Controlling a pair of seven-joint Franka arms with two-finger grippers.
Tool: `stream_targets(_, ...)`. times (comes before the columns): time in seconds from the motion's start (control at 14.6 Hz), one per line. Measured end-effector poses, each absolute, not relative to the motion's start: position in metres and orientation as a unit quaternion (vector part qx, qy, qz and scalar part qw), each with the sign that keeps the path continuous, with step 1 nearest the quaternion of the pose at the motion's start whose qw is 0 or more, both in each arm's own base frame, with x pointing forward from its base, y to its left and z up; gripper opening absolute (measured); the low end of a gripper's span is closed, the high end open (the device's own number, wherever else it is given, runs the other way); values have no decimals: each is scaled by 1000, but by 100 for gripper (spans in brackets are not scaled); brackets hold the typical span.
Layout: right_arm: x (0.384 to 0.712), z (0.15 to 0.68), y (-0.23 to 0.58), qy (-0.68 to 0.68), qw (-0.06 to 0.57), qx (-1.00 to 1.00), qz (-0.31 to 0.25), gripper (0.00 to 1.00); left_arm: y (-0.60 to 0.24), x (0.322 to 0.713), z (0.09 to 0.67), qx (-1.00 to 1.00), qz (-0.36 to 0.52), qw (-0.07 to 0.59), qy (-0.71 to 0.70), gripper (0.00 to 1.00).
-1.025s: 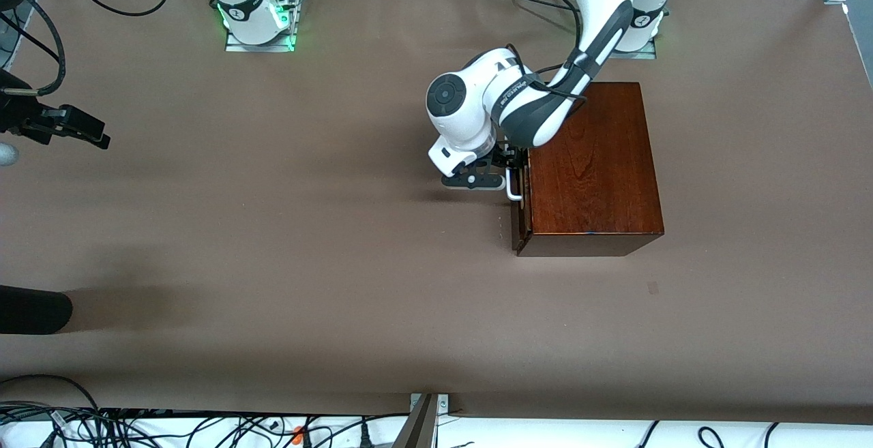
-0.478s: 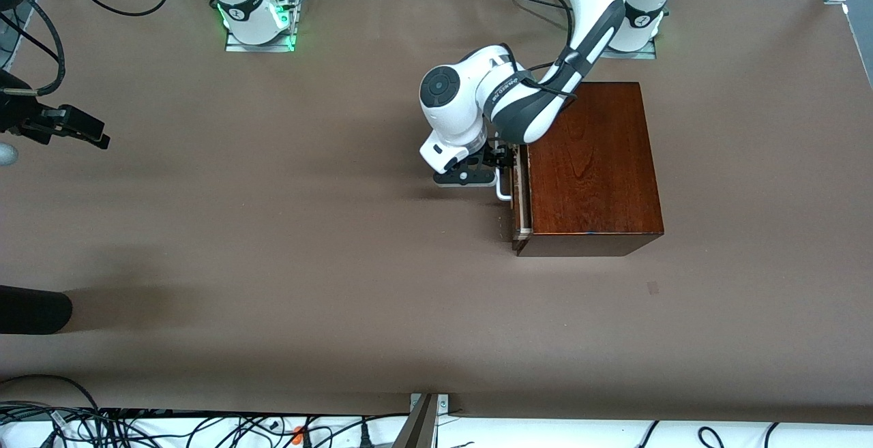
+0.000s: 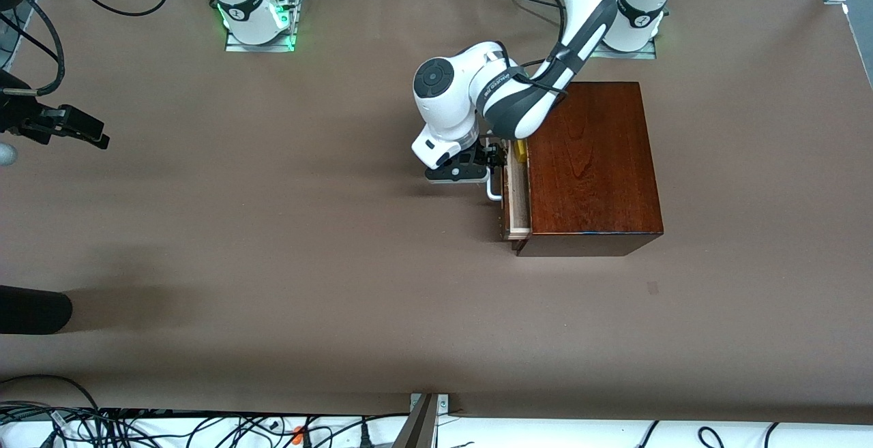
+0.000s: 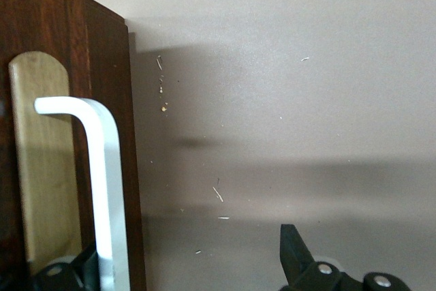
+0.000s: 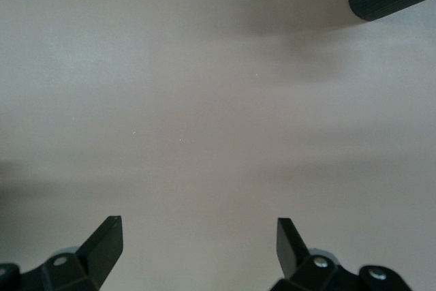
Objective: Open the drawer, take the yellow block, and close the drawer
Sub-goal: 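Pull the drawer out of the box with the left gripper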
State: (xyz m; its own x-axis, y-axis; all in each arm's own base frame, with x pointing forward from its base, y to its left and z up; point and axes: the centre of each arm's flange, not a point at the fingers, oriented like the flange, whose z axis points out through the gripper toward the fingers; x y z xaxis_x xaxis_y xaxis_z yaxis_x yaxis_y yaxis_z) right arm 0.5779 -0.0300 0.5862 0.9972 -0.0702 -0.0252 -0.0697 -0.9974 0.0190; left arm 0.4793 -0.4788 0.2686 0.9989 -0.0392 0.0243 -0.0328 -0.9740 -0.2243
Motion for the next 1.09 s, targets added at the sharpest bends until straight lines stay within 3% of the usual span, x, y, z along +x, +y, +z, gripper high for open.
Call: stream_targets(1.09,578,586,-30,-35,9,999,-13,100,-522,478,284,-999,-23,46,-8,100)
